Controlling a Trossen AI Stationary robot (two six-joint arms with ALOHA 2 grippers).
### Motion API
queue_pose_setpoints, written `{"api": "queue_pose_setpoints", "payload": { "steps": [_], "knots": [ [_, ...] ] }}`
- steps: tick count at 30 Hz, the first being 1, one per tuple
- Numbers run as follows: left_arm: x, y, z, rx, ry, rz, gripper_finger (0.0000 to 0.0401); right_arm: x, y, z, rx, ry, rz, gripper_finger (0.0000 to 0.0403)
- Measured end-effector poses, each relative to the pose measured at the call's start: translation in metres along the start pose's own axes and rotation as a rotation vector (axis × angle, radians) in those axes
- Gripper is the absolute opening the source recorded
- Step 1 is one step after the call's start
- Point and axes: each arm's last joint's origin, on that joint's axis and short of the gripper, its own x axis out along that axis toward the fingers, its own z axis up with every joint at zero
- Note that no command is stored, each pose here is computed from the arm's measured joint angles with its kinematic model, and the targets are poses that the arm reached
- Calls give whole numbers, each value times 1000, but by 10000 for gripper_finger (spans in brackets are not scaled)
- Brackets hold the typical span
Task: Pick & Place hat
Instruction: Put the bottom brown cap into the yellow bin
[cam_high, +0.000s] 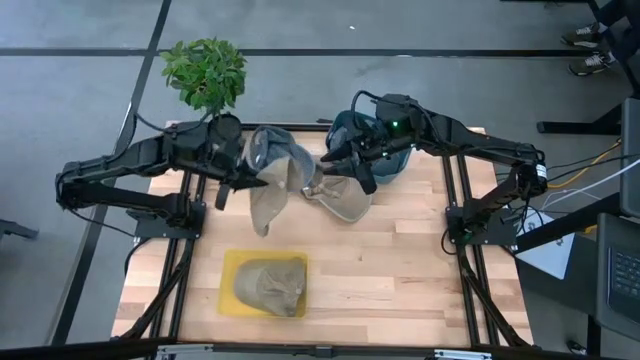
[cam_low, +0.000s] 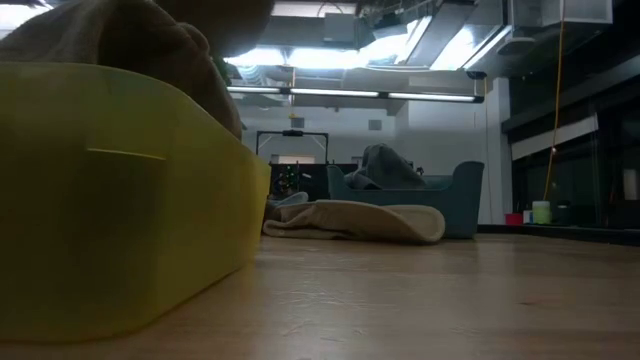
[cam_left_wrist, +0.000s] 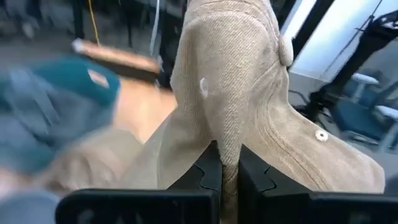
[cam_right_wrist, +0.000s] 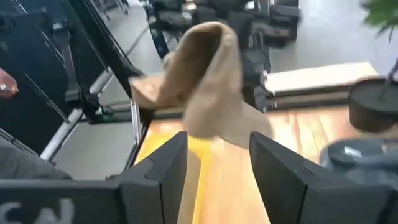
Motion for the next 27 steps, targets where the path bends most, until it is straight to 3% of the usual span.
{"api": "queue_pose_setpoints", "payload": {
  "steps": [11, 14, 27],
  "knots": [
    [1, -38, -23, -261, 196, -135, 10, -3, -1, -15, -16, 151, -12, 172],
    [3, -47, -33, -309, 281, -108, 10, -3, -1, -19, -17, 190, -13, 172],
    [36, -90, -69, -291, 434, 34, 10, -5, -1, -27, 5, 270, -58, 172]
  ]
}}
